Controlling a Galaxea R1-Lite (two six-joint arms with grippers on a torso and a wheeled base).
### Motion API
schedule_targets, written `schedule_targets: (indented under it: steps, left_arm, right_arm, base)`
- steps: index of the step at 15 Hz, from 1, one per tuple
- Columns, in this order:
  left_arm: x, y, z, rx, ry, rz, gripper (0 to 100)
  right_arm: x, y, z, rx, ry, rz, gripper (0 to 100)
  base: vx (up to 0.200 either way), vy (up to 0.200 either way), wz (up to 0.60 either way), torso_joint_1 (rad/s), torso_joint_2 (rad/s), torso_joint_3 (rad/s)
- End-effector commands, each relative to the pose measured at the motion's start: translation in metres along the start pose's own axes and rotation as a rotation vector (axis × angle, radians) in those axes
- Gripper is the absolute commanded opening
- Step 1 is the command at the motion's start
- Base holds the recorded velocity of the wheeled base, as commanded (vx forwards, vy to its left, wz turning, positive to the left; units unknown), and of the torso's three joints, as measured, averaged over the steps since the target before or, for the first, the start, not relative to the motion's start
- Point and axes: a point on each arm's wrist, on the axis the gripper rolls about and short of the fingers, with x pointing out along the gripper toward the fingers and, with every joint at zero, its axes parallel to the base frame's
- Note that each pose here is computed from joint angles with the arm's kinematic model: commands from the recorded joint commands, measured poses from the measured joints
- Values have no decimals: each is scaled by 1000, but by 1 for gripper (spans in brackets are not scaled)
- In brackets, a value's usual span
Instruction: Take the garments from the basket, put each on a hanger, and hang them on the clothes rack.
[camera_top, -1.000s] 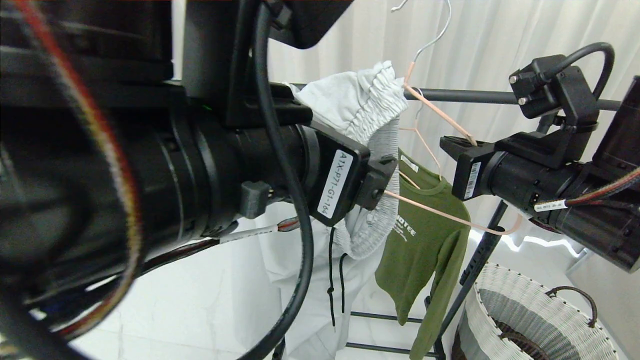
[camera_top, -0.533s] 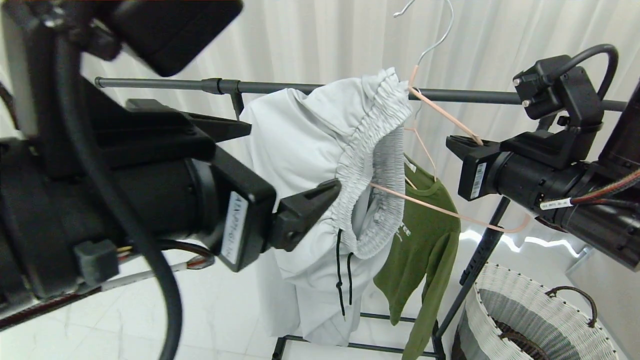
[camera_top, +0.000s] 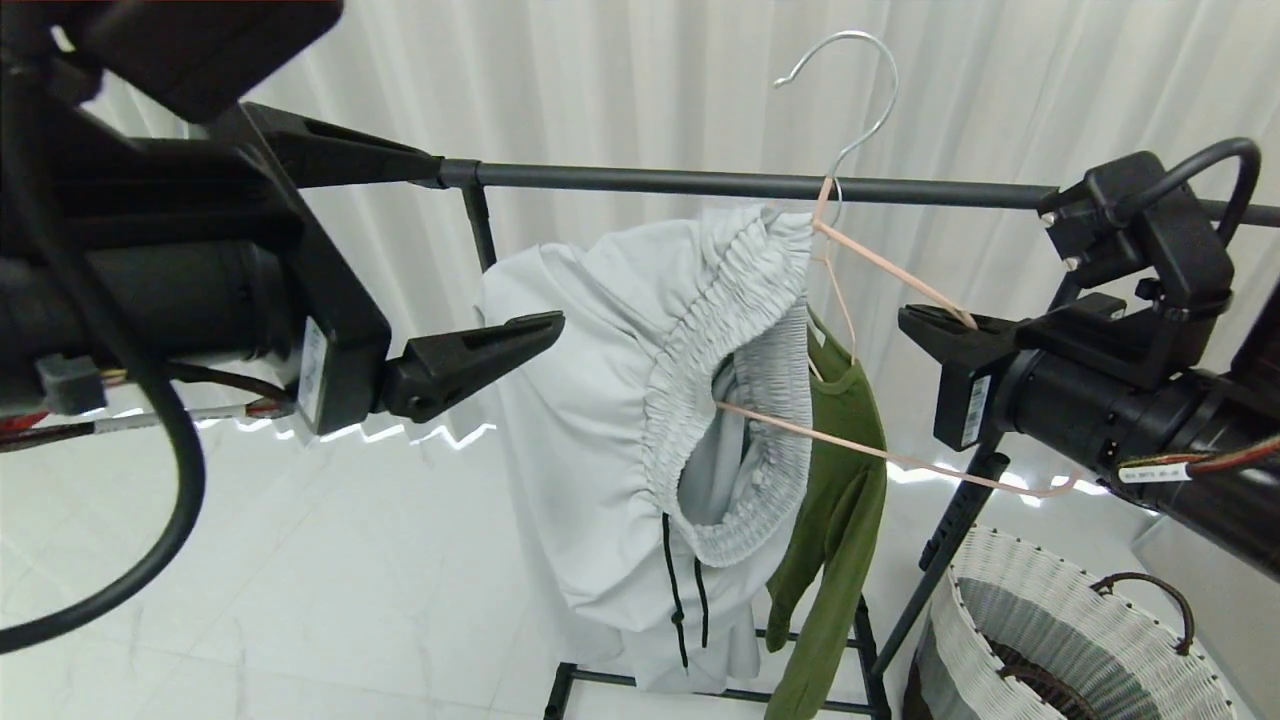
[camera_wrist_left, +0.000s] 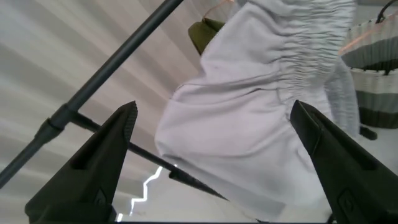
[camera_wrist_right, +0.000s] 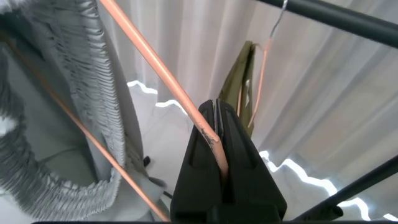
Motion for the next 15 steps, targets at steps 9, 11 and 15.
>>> schedule_targets:
  steps: [9, 11, 15]
  left_arm:
    - [77, -13, 1, 16, 20, -165, 100]
    - [80, -14, -2, 17, 32, -169, 100]
    - [82, -16, -6, 17, 47, -175, 100]
  right_arm:
    - [-13, 18, -10, -62, -11, 83, 0]
    - [-15, 19, -8, -72, -30, 90, 0]
    - [-17, 25, -4, -69, -75, 110, 0]
  base:
    - [0, 0, 0, 0, 0, 0]
    - [0, 0, 0, 0, 0, 0]
    - [0, 0, 0, 0, 0, 0]
